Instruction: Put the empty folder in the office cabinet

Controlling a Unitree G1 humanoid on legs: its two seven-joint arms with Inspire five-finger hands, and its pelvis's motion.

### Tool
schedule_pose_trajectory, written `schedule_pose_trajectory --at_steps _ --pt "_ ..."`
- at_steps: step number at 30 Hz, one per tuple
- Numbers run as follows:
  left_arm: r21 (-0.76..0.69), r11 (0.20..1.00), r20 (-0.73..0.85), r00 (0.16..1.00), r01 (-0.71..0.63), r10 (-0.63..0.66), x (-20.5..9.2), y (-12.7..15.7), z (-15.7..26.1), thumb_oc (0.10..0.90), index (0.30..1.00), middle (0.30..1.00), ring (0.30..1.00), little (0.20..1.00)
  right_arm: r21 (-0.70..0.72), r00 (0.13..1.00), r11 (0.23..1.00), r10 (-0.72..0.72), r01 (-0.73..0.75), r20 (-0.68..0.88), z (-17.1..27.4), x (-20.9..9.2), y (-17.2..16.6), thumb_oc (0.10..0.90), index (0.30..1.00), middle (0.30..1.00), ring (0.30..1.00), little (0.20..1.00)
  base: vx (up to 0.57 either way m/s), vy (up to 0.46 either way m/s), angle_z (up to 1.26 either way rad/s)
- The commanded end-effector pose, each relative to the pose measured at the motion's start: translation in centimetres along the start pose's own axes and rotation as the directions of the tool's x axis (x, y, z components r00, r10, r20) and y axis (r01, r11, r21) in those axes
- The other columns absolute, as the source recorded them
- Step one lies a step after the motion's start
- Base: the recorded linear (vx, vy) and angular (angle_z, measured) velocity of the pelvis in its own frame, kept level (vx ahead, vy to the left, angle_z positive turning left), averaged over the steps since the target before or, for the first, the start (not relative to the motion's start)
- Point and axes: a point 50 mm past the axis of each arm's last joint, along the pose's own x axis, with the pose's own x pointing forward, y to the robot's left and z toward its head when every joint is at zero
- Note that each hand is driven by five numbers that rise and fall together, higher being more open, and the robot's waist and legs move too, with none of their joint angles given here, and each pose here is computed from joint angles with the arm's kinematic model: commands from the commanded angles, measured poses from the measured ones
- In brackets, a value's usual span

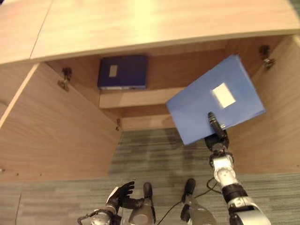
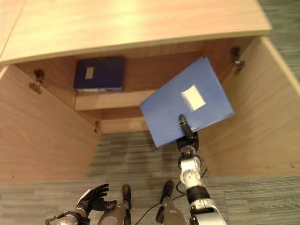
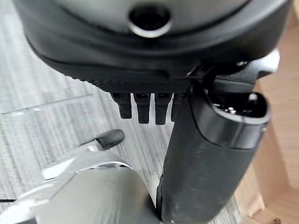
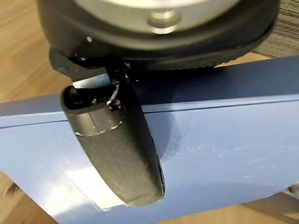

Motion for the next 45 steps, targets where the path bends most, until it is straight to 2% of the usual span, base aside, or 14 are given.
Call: schedule_pose_trajectory --at_steps 1,8,9,12,17,22,28,31,34,37,40,45 --pt "0.131 0.991 -0.055 0.998 -0.014 0.021 -1.1 2.6 -1.3 0.800 0.900 0.900 0.900 0.900 0.077 0.955 0.974 0.191 -0.213 0.225 4.3 2.5 7.2 0.400 0.300 0.300 0.300 0.300 -0.03 0.008 0.21" --pt "0.159 0.987 -0.045 0.999 0.007 0.000 -1.2 3.1 -1.0 0.800 0.900 0.900 0.900 0.900 0.060 0.936 0.980 0.161 -0.189 0.312 8.7 4.8 10.0 0.400 0.300 0.300 0.300 0.300 -0.02 0.011 0.13" --pt "0.177 0.984 -0.048 0.999 0.024 -0.015 -1.3 3.1 -1.0 0.800 0.900 0.900 0.900 0.900 0.071 0.926 0.981 0.144 -0.179 0.348 10.6 5.3 10.8 0.400 0.300 0.300 0.300 0.300 0.01 0.008 0.04" --pt "0.215 0.975 -0.051 0.997 0.064 -0.054 -1.4 2.9 -1.0 0.800 0.900 0.900 0.900 0.900 0.097 0.914 0.982 0.112 -0.162 0.391 13.0 5.8 11.7 0.400 0.300 0.300 0.300 0.300 0.03 0.012 0.05" --pt "0.269 0.954 -0.058 0.991 0.130 -0.119 -1.6 2.6 -0.8 0.800 0.900 0.900 0.900 0.900 0.059 0.890 0.991 0.084 -0.123 0.448 17.4 5.9 12.5 0.400 0.300 0.300 0.300 0.300 0.04 -0.007 0.05" --pt "0.277 0.954 -0.040 0.993 0.114 -0.107 -1.6 3.5 0.0 0.800 0.900 0.900 0.900 0.900 0.030 0.844 0.989 0.110 -0.148 0.526 21.3 5.1 15.2 0.400 0.300 0.300 0.300 0.300 0.03 -0.022 0.17" --pt "0.287 0.954 0.024 0.995 0.083 -0.093 -1.6 4.6 1.8 0.800 0.900 0.900 0.900 0.900 -0.031 0.804 0.980 0.180 -0.198 0.567 23.8 4.1 18.8 0.400 0.300 0.300 0.300 0.300 0.06 -0.032 0.15" --pt "0.301 0.950 0.061 0.992 0.085 -0.108 -1.9 5.2 3.0 0.800 0.900 0.900 0.900 0.900 -0.032 0.767 0.977 0.185 -0.210 0.614 26.2 3.0 20.3 0.400 0.300 0.300 0.300 0.300 0.09 -0.055 0.15" --pt "0.318 0.944 0.190 0.969 0.091 -0.158 -2.8 5.4 6.5 0.800 0.900 0.900 0.900 0.900 -0.034 0.705 0.971 0.195 -0.236 0.682 29.7 1.0 22.3 0.400 0.300 0.300 0.300 0.300 0.04 -0.078 0.21" --pt "0.311 0.945 0.228 0.957 0.100 -0.176 -3.5 5.4 7.6 0.800 0.900 0.900 0.900 0.900 -0.069 0.660 0.964 0.226 -0.256 0.717 31.5 -0.6 24.0 0.400 0.300 0.300 0.300 0.300 0.02 -0.062 0.41" --pt "0.315 0.944 0.228 0.957 0.100 -0.178 -3.7 5.5 7.6 0.800 0.900 0.900 0.900 0.900 -0.114 0.638 0.961 0.254 -0.252 0.727 32.4 -1.5 25.3 0.400 0.300 0.300 0.300 0.300 0.03 -0.050 0.43" --pt "0.318 0.942 0.204 0.962 0.111 -0.182 -3.9 5.7 7.3 0.800 0.900 0.900 0.900 0.900 -0.146 0.652 0.957 0.278 -0.250 0.706 31.9 -1.4 26.1 0.400 0.300 0.300 0.300 0.300 0.04 -0.037 0.23"
